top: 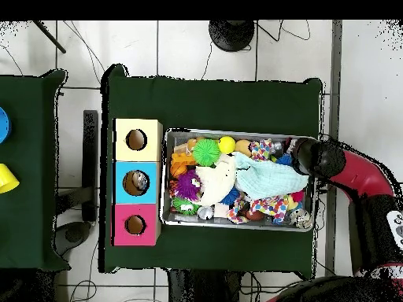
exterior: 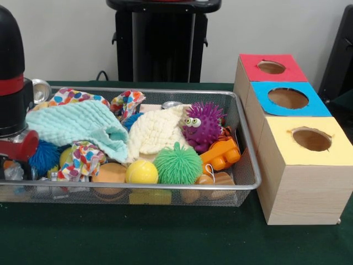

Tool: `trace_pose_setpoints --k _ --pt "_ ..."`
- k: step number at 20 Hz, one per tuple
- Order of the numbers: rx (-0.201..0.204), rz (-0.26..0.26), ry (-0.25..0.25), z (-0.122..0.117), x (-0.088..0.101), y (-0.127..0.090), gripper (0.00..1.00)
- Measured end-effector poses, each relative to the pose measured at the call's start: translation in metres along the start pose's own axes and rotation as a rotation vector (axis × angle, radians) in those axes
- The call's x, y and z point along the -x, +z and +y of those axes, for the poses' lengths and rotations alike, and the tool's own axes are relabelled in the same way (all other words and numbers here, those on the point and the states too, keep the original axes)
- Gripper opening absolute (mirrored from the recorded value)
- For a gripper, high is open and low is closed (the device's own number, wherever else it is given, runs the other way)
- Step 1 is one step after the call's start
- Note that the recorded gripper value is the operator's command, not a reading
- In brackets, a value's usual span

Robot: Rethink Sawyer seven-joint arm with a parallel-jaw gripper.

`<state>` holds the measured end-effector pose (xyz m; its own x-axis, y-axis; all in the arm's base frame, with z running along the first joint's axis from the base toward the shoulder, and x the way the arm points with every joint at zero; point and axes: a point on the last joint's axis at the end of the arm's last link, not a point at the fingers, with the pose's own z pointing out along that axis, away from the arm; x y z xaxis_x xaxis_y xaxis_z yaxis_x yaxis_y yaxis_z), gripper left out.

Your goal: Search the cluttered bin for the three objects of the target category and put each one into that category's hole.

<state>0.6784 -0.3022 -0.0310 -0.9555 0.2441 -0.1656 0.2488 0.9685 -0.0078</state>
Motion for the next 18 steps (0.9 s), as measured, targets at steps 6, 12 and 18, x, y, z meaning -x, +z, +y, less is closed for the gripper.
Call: trace_pose_setpoints --k 6,12,18 --pt "-0.002 0.000 -0.011 0.005 0.000 -0.002 1.00" --pt "-0.006 -0.001 -0.030 0.013 0.001 -0.007 1.00" --pt "0.002 0.003 -0.053 0.029 -0.001 -0.017 1.00"
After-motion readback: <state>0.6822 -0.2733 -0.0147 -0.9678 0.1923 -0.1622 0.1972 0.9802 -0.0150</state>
